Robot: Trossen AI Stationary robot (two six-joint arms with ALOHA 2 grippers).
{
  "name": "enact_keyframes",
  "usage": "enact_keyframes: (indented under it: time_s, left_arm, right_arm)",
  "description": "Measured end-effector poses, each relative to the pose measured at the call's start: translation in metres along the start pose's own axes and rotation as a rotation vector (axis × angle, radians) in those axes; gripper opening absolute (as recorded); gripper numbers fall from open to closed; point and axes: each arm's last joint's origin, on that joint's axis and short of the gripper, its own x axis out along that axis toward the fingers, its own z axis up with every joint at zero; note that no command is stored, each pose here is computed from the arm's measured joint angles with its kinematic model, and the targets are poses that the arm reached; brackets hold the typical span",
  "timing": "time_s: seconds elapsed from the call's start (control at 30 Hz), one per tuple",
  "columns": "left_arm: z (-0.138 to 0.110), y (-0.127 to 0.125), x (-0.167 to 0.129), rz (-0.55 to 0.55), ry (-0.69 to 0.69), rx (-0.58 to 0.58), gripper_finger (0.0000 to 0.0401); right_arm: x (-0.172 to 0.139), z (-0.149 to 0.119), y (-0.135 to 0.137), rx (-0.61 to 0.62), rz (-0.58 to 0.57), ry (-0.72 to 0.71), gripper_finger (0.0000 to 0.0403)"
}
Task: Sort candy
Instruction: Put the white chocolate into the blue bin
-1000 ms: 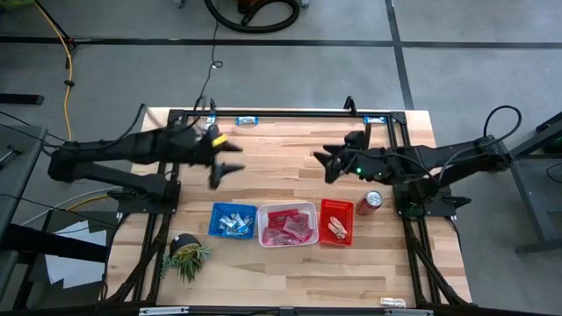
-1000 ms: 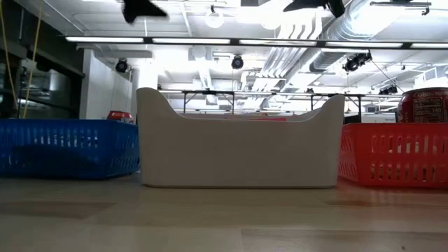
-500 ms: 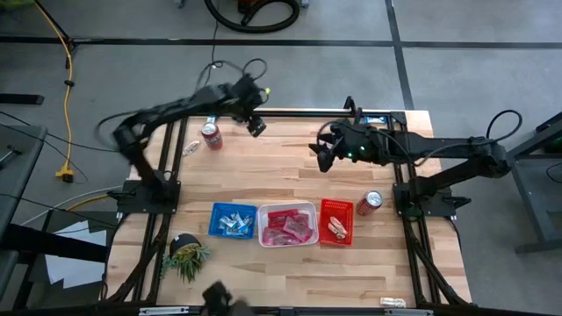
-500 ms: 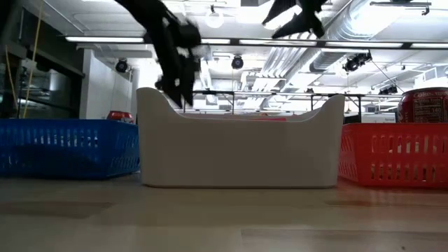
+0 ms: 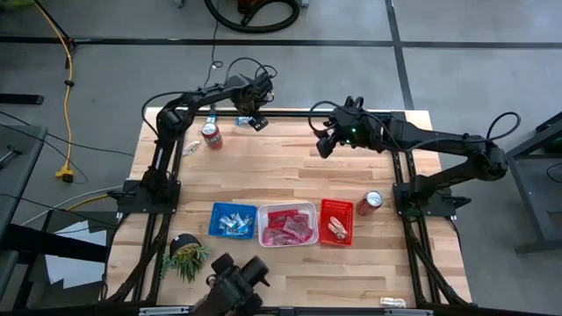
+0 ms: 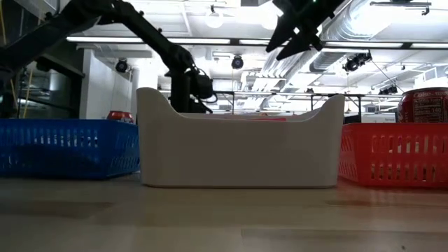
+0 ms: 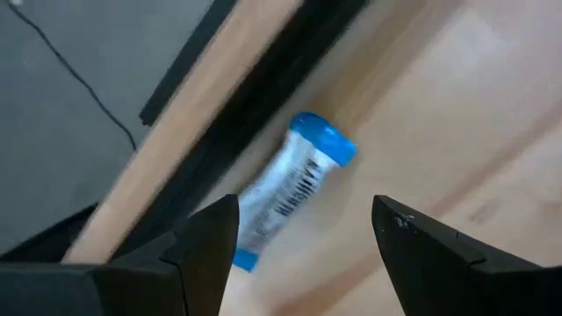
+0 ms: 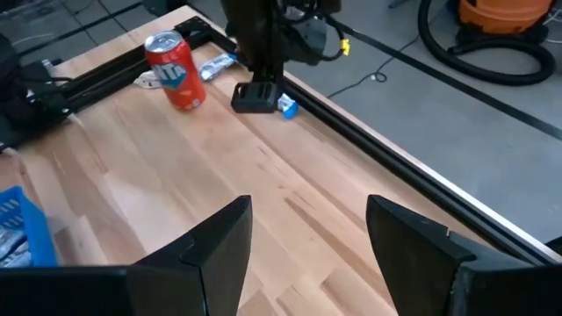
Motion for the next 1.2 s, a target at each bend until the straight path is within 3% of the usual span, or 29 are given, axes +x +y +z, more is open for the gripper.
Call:
enact_keyframes:
  time_s: [0.23, 0.4, 0.5, 0.67, 0.73, 0.8, 1.03, 1.2]
  left_arm:
    - [0.002, 0.007, 0.026, 0.003, 0.038, -0.009, 0.0248]
    - [0.003, 0.003, 0.037, -0.03, 0.052, 0.068, 0.0237]
    - [0.0, -0.004, 0.035, -0.082, 0.076, 0.177, 0.0188]
    - [-0.005, -0.017, 0.027, -0.098, 0.121, 0.292, 0.0038]
    - [-0.006, -0.02, 0.021, -0.14, 0.104, 0.279, 0.002]
    - [-0.005, -0.022, 0.01, -0.243, 0.053, 0.262, 0.0026]
    - [-0.014, -0.032, -0.079, -0.674, -0.35, 0.291, 0.0013]
    - [-0.055, -0.055, -0.132, -0.744, -0.588, 0.358, 0.001]
  right_arm:
    - [0.001, 0.001, -0.004, 0.044, -0.013, -0.003, 0.022]
    - [0.001, 0.002, -0.004, 0.078, -0.013, -0.004, 0.022]
    - [0.001, 0.002, -0.004, 0.118, -0.014, -0.005, 0.022]
    - [0.001, 0.002, -0.004, 0.151, -0.024, -0.012, 0.022]
    - [0.001, 0.002, -0.004, 0.159, -0.023, -0.014, 0.022]
    - [0.001, 0.002, -0.004, 0.199, -0.023, -0.015, 0.022]
    - [0.0, 0.003, -0.004, 0.255, -0.008, -0.024, 0.022]
    - [-0.007, 0.004, -0.002, 0.29, 0.038, -0.025, 0.022]
